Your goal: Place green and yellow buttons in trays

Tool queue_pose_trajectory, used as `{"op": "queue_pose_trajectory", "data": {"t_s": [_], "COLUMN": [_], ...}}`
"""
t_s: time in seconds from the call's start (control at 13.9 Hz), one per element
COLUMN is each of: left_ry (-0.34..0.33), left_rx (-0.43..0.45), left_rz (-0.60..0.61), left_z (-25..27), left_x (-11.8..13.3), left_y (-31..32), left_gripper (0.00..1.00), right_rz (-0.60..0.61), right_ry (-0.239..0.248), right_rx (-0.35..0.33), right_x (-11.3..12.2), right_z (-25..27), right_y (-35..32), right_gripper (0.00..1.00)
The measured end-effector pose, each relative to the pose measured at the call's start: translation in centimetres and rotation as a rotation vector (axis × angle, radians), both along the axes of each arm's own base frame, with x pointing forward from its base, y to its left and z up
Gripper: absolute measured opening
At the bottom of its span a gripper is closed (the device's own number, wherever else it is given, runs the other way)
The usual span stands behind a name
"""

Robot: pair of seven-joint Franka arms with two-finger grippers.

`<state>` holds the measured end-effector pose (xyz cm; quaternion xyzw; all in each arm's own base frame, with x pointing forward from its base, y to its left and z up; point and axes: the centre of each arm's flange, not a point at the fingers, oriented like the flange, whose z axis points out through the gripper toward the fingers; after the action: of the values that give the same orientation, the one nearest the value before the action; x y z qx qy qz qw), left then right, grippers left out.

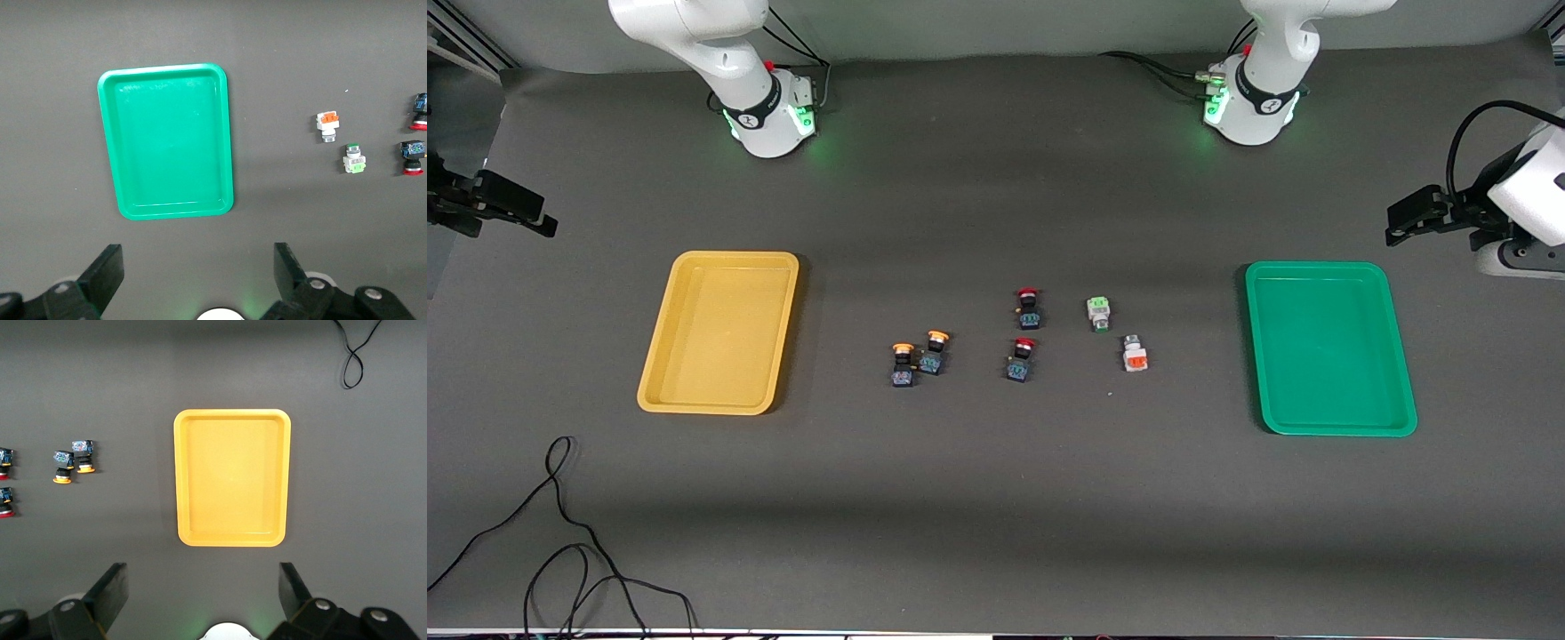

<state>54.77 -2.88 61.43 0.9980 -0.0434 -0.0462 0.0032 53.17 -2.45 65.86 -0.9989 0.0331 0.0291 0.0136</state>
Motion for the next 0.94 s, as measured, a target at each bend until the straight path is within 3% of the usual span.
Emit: {"op": "queue_pose_trajectory", "data": {"t_s": [0.94], "left_ry": [0.043], "left_rx": [0.002], "left_rz": [-0.016], "left_z": [-1.7], "left_x": [0.2], "left_y": [-0.5], "left_gripper": [1.00], "right_rz": [0.006], "right_ry": [0.023], "right_rx": [0.001], "right_x": [0.3], "right_z": [-0.8], "right_y": [0.3], "right_gripper": [1.00]}}
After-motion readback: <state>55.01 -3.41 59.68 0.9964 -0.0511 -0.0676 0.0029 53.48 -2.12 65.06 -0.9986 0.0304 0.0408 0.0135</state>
